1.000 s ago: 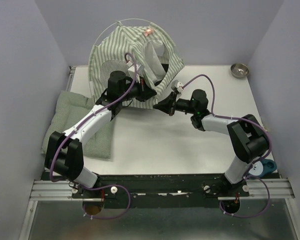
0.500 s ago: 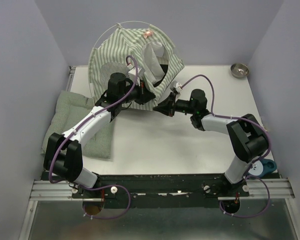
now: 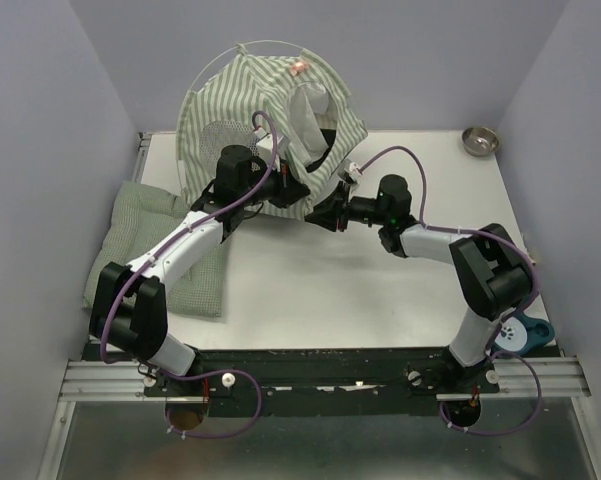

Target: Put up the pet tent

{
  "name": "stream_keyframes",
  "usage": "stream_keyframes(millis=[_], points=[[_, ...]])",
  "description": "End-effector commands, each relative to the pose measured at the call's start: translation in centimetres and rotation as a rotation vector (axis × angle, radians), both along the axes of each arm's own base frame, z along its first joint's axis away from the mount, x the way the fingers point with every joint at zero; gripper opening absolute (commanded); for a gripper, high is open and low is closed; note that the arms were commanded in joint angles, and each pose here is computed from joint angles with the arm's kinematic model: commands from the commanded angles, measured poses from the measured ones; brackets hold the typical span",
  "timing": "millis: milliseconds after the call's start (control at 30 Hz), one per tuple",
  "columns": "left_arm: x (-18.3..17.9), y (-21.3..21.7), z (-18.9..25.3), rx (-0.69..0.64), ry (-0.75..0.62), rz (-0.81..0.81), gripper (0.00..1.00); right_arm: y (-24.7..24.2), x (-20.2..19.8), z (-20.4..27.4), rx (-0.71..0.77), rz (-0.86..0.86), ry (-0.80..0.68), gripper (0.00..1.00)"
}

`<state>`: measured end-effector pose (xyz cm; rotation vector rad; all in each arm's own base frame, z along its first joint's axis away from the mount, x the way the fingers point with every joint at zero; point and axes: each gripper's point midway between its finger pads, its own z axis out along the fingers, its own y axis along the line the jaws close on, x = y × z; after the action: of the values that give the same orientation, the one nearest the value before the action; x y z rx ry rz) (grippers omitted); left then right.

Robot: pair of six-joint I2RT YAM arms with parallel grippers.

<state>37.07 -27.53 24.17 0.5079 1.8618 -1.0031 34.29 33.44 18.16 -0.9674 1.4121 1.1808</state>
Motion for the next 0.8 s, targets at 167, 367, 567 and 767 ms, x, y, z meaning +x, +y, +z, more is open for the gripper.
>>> stream_keyframes(millis=[167, 367, 567, 767], points=[[0.2, 0.7, -3.5, 0.104, 0.037, 0.007, 0.00, 0.3, 2.2, 4.0, 0.060, -0.063, -0.086, 0.24], [-0.1, 1.1, -3.0, 0.094, 0.044, -0.001, 0.00, -0.5, 2.5, 2.4, 0.003, -0.108, -0.078, 0.22], [-0.7, 1.1, -2.4, 0.090, 0.055, -0.016, 0.00, -0.7, 3.3, 1.9, -0.020, -0.147, -0.077, 0.21], [-0.3, 1.4, -2.9, 0.103, 0.053, 0.012, 0.00, -0.3, 1.7, 2.8, 0.011, -0.060, -0.099, 0.26]])
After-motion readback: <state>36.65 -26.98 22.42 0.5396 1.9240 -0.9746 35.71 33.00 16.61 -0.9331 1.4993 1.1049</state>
